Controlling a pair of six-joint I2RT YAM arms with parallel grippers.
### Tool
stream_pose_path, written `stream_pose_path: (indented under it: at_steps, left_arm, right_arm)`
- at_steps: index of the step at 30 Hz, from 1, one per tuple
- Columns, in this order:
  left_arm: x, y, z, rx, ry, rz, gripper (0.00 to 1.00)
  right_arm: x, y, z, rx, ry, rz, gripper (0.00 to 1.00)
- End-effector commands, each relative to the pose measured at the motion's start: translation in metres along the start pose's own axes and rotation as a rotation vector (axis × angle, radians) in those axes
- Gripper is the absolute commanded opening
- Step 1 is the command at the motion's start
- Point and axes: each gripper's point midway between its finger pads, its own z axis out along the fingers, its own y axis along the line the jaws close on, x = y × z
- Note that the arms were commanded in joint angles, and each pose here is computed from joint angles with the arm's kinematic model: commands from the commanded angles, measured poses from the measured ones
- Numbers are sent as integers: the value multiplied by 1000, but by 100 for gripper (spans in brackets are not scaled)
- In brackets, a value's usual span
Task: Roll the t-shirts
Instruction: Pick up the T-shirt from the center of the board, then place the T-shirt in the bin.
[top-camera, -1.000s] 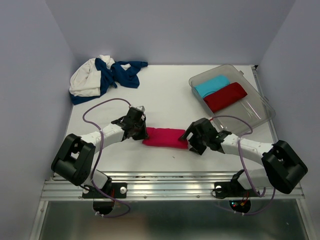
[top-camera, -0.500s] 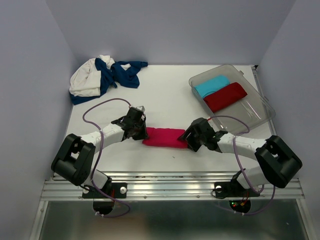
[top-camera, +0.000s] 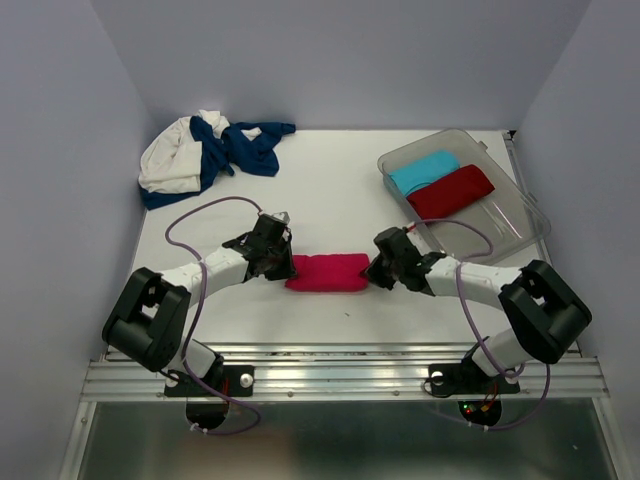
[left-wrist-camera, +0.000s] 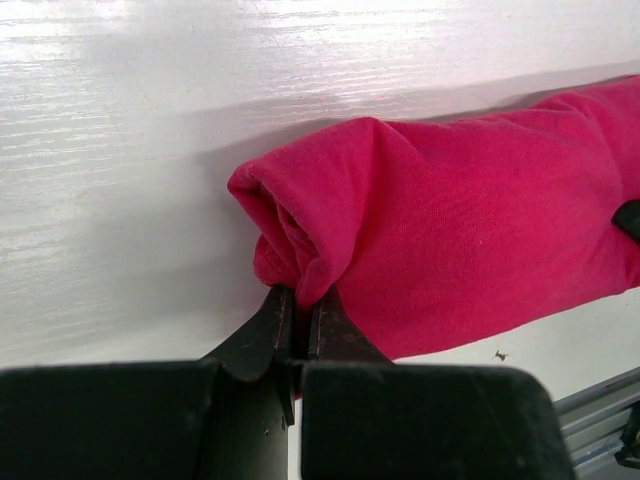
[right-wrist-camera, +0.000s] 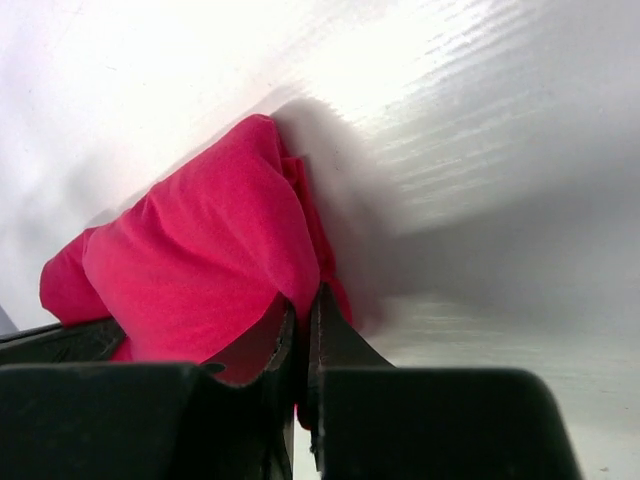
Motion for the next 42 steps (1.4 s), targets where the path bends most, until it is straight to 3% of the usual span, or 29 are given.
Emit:
stream_pose_path:
  at_steps: [1, 11, 22, 32, 42]
  left_arm:
    - [-1, 2, -11, 2, -12, 18, 0]
    - [-26, -34, -38, 136, -89, -1, 0]
    - [-80, -120, -78, 294, -214, 49, 0]
    - [-114, -220, -86, 411, -266, 120, 0]
    - [-125, -326, -52, 528, -274, 204, 0]
  right_arm:
    - [-23, 12, -3, 13, -104, -103, 1]
    - [-59, 53, -37, -56, -229, -235, 1]
    - [-129, 77, -86, 1, -437, -404, 1]
    - [-236, 37, -131, 137, -602, -385, 1]
    - [-314, -30, -156, 370, -742, -326, 1]
